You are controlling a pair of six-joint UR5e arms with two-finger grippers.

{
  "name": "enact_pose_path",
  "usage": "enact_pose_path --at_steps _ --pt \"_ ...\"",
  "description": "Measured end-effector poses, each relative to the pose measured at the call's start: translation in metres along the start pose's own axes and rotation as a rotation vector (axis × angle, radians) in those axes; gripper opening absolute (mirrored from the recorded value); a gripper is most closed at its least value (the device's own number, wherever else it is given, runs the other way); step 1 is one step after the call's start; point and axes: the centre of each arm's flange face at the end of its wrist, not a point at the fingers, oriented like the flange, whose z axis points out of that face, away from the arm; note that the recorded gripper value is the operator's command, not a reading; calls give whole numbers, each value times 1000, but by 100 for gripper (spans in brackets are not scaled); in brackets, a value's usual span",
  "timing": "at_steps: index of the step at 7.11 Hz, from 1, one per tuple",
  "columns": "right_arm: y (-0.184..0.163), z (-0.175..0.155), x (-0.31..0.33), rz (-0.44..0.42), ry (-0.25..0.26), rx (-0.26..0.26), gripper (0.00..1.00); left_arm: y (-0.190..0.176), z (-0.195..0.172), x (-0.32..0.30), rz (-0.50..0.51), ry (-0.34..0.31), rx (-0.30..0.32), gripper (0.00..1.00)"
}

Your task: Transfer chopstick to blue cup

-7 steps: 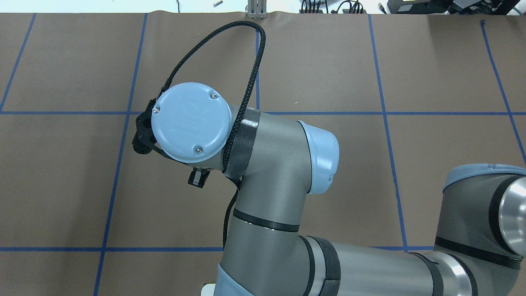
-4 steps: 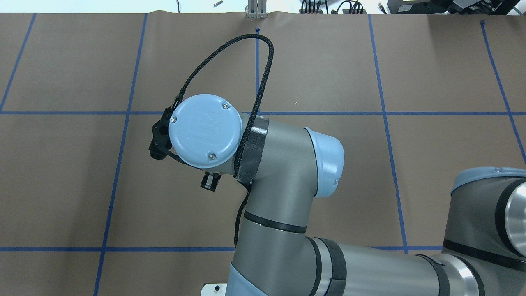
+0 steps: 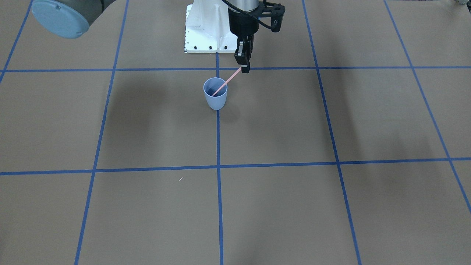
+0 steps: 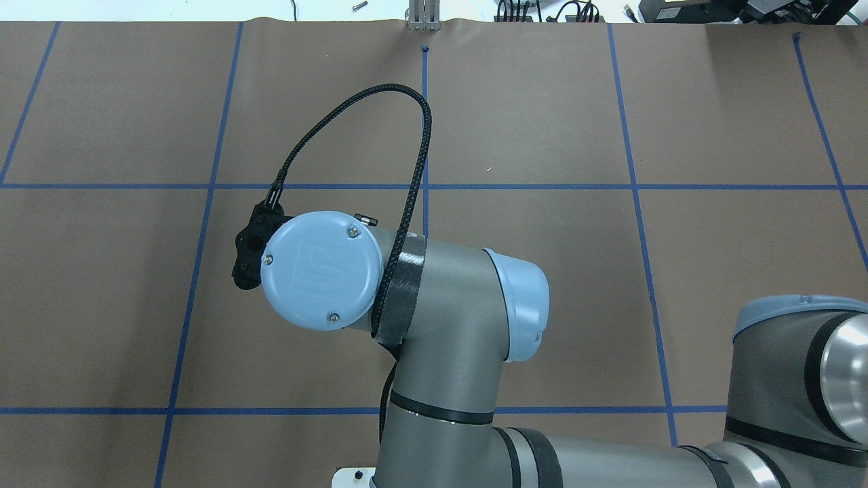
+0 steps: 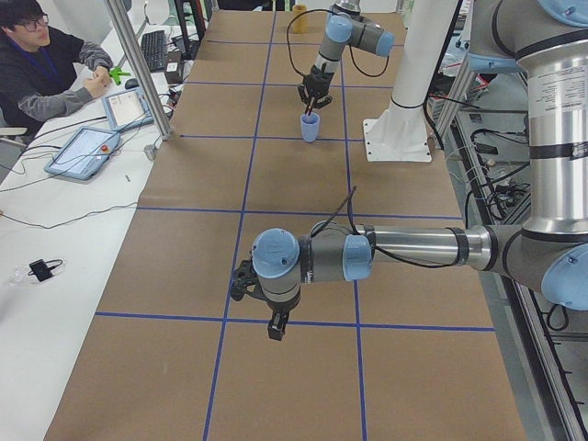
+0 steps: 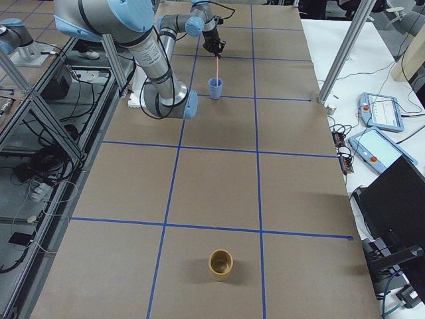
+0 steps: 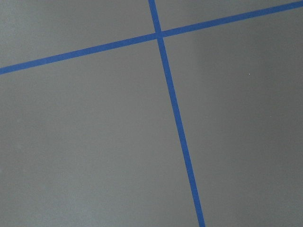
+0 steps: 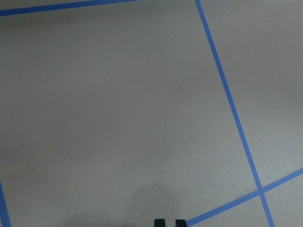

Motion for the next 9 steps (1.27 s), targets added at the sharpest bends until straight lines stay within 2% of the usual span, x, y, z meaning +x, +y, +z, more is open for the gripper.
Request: enact_pose_path --at_steps 1,2,3,4,5,6,9 --pt "-1 0 -4 -6 12 6 15 0 0 0 0 0 0 99" --pt "0 2 -7 -11 14 6 36 0 0 0 -1 0 -1 99" --pt "0 3 -11 -22 11 16 63 0 0 0 -1 0 -1 99" --pt "2 7 -13 -44 6 54 91 1 1 0 -1 0 -1 99" --pt "10 17 -17 -68 0 113 100 1 0 0 -1 0 -1 99" --pt "17 23 -20 -79 -7 160 100 0 0 0 1 0 0 99" --pt "21 12 -20 -82 -15 225 100 0 0 0 2 0 0 99"
